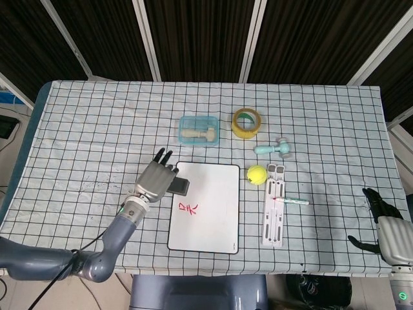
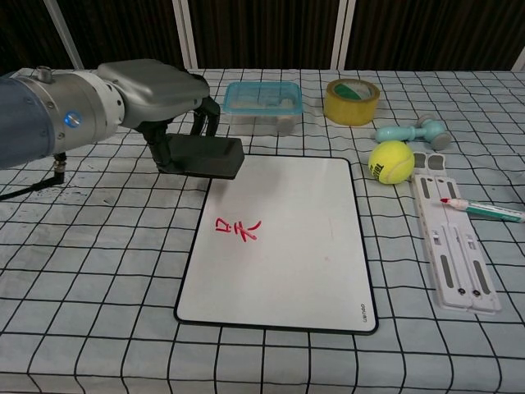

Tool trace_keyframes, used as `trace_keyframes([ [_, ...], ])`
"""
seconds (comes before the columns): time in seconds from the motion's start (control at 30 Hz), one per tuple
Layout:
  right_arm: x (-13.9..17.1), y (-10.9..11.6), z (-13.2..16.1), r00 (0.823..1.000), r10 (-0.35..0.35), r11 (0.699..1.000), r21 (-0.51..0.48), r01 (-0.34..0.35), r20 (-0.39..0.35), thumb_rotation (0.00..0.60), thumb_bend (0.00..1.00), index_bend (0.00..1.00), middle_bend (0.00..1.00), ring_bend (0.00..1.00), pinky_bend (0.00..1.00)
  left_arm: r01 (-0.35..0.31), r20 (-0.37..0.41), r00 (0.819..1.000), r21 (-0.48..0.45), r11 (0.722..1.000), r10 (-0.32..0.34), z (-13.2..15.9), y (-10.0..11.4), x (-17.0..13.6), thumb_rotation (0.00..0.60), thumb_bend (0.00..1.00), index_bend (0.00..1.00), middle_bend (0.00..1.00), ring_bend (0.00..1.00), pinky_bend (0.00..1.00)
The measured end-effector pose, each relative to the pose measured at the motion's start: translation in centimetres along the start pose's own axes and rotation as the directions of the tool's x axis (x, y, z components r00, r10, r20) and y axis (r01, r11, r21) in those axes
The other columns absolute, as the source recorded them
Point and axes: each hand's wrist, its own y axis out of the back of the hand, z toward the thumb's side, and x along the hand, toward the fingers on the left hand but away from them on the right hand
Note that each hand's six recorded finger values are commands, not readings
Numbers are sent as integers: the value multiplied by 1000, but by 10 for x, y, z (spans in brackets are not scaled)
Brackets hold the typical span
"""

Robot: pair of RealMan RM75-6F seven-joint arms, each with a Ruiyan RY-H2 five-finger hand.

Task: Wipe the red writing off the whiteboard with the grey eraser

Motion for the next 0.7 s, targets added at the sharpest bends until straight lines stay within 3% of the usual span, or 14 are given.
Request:
trace_keyframes([
  [0.23, 0, 1, 0, 1000, -2, 1000, -1, 2, 2, 600, 77, 59, 106, 201, 215, 13, 23, 1000, 8, 1000, -13, 33, -4, 13, 600, 356, 433, 478, 0, 15],
  [0.7, 1, 0, -1, 1000, -2, 1000, -2, 2, 4, 600, 78, 59, 106, 201, 214, -3, 51, 999, 48, 999, 1, 55, -19, 22, 600, 356, 433, 479, 0, 14],
])
